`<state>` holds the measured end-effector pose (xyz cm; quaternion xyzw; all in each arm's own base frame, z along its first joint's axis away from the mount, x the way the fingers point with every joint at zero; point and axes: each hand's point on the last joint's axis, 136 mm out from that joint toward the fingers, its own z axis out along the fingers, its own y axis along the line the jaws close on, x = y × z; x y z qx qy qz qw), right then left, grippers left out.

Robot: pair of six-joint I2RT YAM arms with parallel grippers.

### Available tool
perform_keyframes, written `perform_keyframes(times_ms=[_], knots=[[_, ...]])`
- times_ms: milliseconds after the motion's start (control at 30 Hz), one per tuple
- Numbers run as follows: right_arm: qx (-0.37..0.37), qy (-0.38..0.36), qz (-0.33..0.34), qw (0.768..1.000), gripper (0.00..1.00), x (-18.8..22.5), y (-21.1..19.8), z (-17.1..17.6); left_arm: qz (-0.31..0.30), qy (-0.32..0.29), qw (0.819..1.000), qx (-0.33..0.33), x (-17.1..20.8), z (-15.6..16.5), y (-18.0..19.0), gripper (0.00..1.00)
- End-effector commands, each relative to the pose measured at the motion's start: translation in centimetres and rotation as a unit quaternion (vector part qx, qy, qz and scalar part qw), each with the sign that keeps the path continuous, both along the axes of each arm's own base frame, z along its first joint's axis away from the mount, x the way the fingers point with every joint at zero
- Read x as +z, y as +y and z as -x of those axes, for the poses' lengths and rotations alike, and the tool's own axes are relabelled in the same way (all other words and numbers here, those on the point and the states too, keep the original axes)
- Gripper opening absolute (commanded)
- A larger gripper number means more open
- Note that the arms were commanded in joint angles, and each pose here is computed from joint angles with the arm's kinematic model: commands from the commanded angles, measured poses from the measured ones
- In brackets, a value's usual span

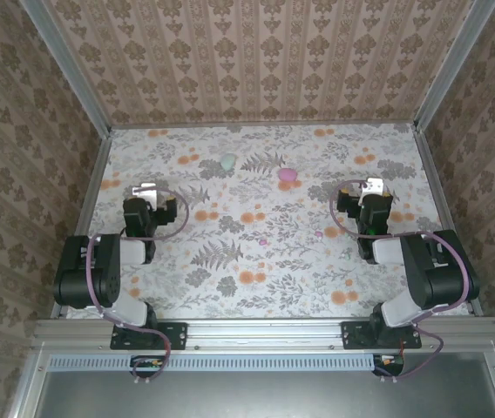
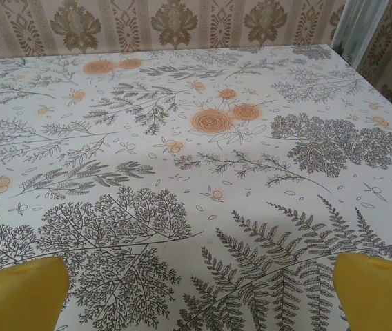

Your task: Insert wireless bluetooth earbuds into charging case

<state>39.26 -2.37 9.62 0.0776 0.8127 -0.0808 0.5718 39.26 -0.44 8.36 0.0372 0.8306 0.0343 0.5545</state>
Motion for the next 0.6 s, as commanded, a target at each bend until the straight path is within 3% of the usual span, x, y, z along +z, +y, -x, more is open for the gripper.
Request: perform_keyframes(times_ms=[0,567], knots=[[-0.008,-0.012,-0.002,1.000,1.00,0.43,-0.20,-0.02,0.000,-0.013,1.000,-0.006,0.98,-0.65,-0.02,1.00],[-0.006,-0.011,-0.004,1.000,1.00,0.38,-0.16,-0.08,0.000,-0.013,1.000,-0.006,0.95,-0.64,-0.05,1.00]])
